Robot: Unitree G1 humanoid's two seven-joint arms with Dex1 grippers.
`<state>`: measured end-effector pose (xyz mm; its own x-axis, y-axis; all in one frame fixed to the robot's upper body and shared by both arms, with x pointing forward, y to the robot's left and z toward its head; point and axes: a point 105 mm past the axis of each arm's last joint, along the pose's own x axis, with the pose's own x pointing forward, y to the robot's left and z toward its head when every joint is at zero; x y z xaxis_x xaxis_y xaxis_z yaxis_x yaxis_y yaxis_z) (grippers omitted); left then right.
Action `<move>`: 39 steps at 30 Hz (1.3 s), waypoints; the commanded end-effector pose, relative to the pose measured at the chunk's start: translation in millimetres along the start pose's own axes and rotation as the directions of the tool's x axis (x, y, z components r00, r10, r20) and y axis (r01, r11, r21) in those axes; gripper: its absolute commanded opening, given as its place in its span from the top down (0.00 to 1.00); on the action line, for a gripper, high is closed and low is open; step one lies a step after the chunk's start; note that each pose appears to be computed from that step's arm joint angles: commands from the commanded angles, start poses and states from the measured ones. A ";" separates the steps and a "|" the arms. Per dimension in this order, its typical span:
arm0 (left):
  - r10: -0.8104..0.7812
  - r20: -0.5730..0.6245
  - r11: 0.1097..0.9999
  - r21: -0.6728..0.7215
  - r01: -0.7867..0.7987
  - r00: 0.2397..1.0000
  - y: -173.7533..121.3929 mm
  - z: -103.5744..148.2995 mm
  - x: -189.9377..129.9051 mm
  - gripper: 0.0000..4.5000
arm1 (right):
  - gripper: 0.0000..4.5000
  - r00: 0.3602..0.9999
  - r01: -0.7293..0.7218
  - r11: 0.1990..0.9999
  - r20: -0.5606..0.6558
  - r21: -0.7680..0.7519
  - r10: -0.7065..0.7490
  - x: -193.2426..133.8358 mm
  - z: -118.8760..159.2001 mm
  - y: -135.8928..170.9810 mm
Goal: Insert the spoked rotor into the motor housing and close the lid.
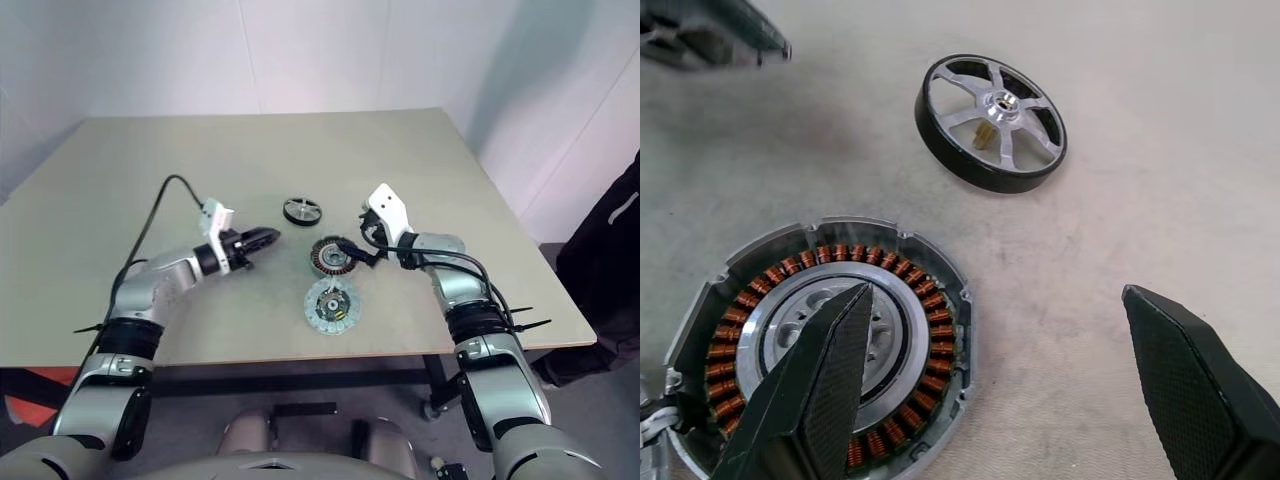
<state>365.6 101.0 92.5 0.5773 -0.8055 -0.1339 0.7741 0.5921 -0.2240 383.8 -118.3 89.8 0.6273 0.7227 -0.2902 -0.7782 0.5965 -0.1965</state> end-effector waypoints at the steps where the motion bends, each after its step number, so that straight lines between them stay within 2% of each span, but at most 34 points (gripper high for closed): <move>1: -0.095 -0.007 0.984 0.148 0.095 0.995 -15.6 23.2 17.2 0.84 | 0.00 0.997 0.076 0.996 0.037 -0.046 -0.075 -10.5 16.4 -20.8; 6: -0.148 -0.097 0.957 0.238 0.167 0.984 -18.2 18.4 33.4 0.84 | 0.00 0.987 0.160 0.986 0.022 -0.034 -0.160 -22.1 11.1 -36.6; 14: -0.199 -0.173 0.928 0.283 0.243 0.965 -24.2 6.3 49.1 0.84 | 0.00 0.964 0.265 0.964 -0.011 -0.013 -0.265 -35.0 1.5 -53.0; 23: -0.236 -0.162 0.913 0.300 0.276 0.958 -37.6 9.1 70.8 0.84 | 0.00 0.967 0.255 0.967 -0.009 -0.010 -0.255 -32.0 0.2 -48.0; 38: -0.265 -0.207 0.896 0.308 0.319 0.942 -42.3 -6.4 69.8 0.84 | 0.00 0.967 0.254 0.967 -0.009 -0.011 -0.254 -31.1 -0.1 -46.8; 39: -0.265 -0.206 0.896 0.309 0.319 0.942 -42.5 -6.5 69.9 0.68 | 0.00 0.967 0.253 0.967 -0.008 -0.011 -0.253 -30.9 -0.2 -46.7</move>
<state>370.3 21.9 76.6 0.2884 -0.9122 -0.2911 0.9549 0.2966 0.0164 398.7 -170.7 93.9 0.7932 0.5397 -0.2820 -0.6037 0.7574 -0.2487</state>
